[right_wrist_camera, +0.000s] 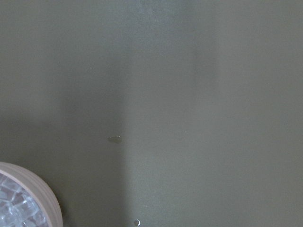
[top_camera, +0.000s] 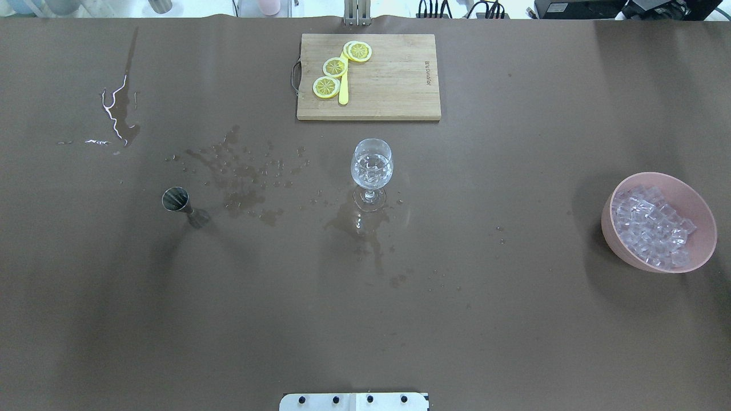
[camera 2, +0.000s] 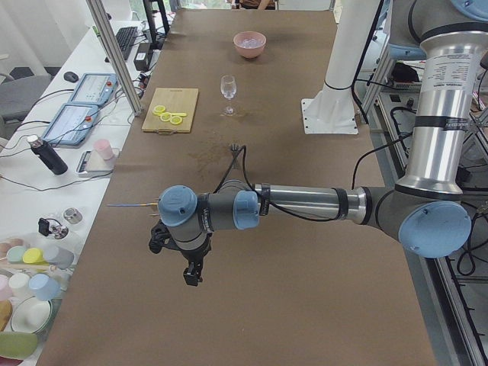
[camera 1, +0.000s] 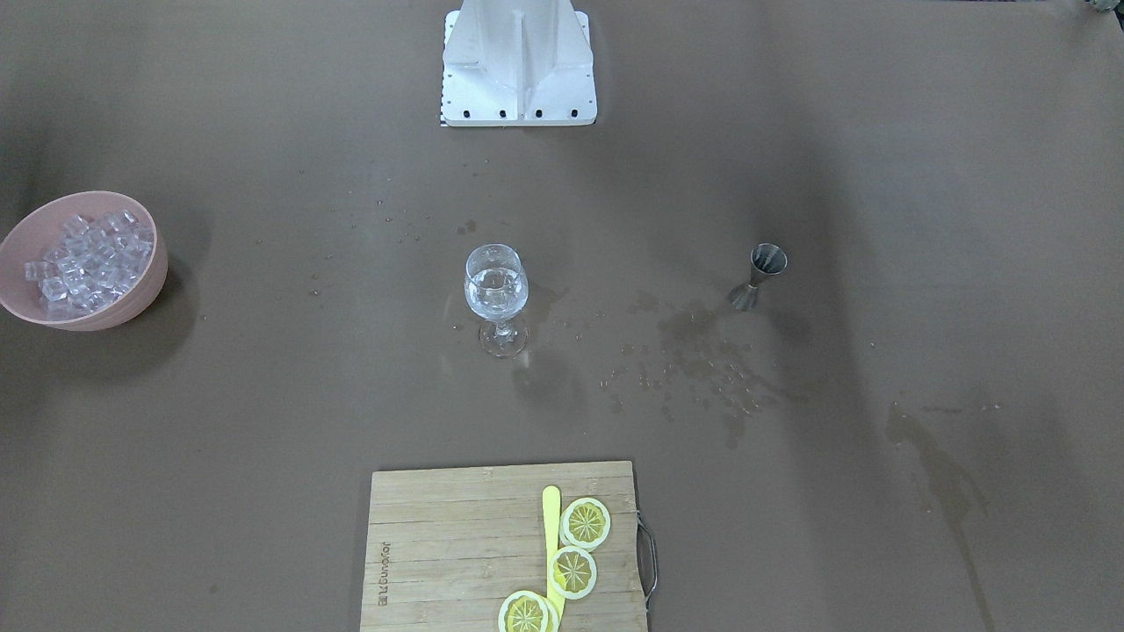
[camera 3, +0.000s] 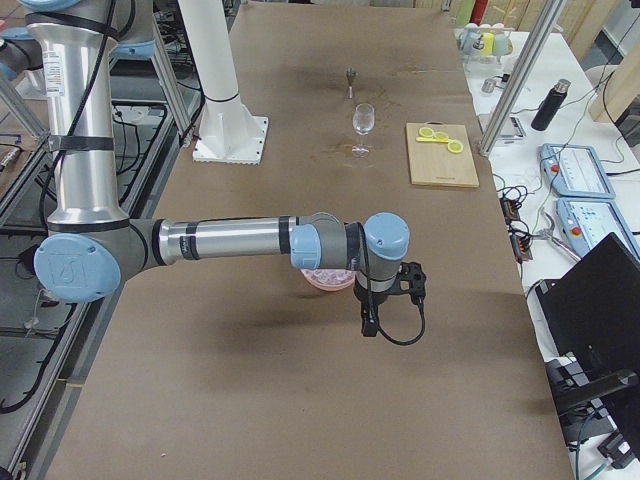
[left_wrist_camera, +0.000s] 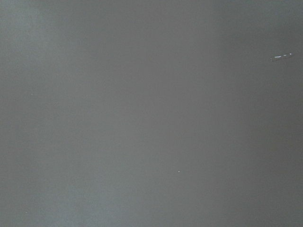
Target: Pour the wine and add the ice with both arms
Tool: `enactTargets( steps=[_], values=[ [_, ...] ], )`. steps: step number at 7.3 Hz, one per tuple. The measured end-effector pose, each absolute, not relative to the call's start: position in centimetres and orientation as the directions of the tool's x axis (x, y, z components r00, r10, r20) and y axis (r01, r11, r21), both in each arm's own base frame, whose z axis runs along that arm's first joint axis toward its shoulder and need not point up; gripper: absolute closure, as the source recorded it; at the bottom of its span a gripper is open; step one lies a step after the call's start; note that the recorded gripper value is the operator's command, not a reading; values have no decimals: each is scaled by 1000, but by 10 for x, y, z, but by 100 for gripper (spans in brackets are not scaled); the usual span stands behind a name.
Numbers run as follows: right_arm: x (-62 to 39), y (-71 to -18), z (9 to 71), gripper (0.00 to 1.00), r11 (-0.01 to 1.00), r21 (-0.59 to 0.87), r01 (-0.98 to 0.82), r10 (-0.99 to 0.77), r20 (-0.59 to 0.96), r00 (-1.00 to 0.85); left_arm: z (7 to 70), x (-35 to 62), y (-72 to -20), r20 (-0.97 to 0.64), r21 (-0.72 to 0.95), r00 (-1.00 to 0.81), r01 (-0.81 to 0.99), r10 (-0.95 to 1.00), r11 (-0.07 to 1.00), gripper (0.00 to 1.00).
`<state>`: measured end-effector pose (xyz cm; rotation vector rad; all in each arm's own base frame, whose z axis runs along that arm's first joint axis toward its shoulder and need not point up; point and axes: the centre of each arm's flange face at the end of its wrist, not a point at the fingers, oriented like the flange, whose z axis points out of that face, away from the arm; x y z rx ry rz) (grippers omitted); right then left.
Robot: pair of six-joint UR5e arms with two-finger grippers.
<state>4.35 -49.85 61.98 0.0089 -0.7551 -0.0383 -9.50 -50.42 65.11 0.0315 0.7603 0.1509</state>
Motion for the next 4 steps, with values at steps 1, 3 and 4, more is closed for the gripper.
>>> enactTargets(
  steps=[1, 3, 4],
  values=[
    [45, -498, 620, 0, 999, 20, 29, -34, 688, 725, 650, -95, -495, -687, 84, 712, -121, 146, 989, 2],
    [45, -497, 621, 0, 999, 18, 27, -32, 688, 725, 648, -95, -490, -688, 85, 711, -120, 145, 989, 2],
    [46, -497, 621, 0, 999, 18, 27, -32, 688, 725, 648, -96, -490, -688, 85, 711, -119, 145, 989, 2]
  ],
)
